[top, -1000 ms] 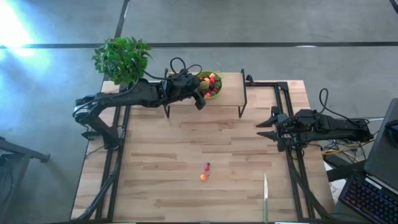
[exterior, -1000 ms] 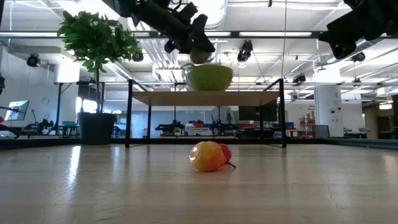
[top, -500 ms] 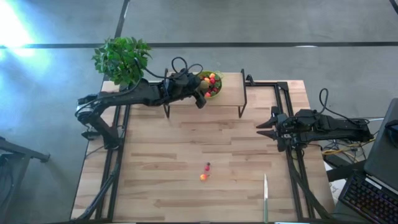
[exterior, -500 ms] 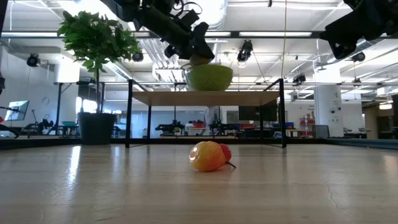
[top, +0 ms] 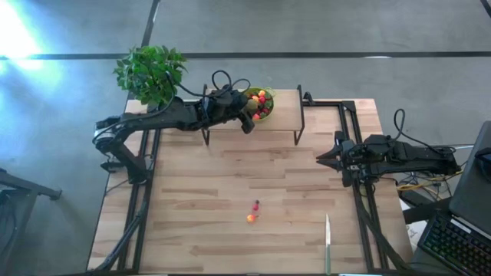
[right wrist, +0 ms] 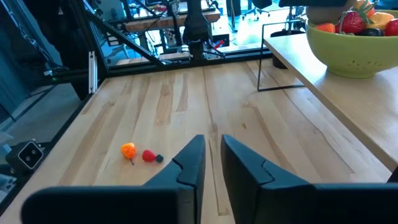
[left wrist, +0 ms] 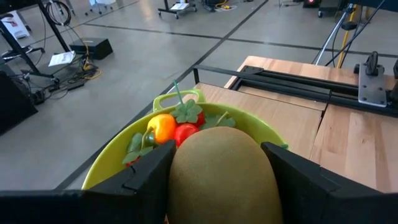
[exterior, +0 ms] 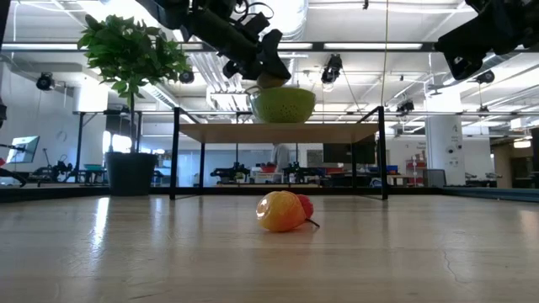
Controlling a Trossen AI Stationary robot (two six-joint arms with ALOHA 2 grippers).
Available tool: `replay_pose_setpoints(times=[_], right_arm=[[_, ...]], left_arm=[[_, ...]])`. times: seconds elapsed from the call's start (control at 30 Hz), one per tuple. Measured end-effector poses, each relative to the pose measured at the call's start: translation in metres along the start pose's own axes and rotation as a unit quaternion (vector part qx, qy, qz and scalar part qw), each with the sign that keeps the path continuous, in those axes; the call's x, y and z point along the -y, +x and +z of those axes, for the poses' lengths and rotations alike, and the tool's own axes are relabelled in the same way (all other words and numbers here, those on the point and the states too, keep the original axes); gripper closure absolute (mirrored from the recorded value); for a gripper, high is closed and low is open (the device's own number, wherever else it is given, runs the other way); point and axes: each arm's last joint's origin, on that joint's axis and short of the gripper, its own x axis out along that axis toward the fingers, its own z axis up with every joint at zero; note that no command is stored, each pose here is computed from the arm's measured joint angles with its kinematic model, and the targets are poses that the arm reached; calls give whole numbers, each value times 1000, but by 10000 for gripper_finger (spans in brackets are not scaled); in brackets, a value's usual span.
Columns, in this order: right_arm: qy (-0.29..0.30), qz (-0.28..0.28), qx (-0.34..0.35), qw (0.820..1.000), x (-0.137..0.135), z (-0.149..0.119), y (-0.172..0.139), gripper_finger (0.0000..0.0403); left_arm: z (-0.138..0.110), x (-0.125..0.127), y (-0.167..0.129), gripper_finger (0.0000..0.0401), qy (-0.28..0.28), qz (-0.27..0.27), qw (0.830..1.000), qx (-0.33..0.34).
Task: Pick & Place Fruit
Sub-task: Put the brown kiwi into the green strainer bowl on the shelf, then put the yellow peach into the green strainer bowl on the shelf
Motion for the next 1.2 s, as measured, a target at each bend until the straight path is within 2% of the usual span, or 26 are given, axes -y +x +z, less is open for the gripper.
replay_pose_setpoints(times=[0.33,0.6,0.77,0.9,1.0,1.2], right_arm=[[0,0,0,1000,0,0,0,361],[0,0,0,1000,0,0,0,337],[0,0,-1,1000,0,0,0,319],[0,0,-1,1000,0,0,0,305],[0,0,0,1000,0,0,0,296],[0,0,0,1000,0,0,0,279]], left_arm=[[0,0,0,82,-3,-8,1000,1],[16,1,-9,73,4,-17,1000,16],[38,7,-36,75,20,-48,998,19],[49,16,-68,75,26,-74,997,23],[44,28,-90,75,30,-103,994,30],[14,51,-129,73,34,-159,986,23]])
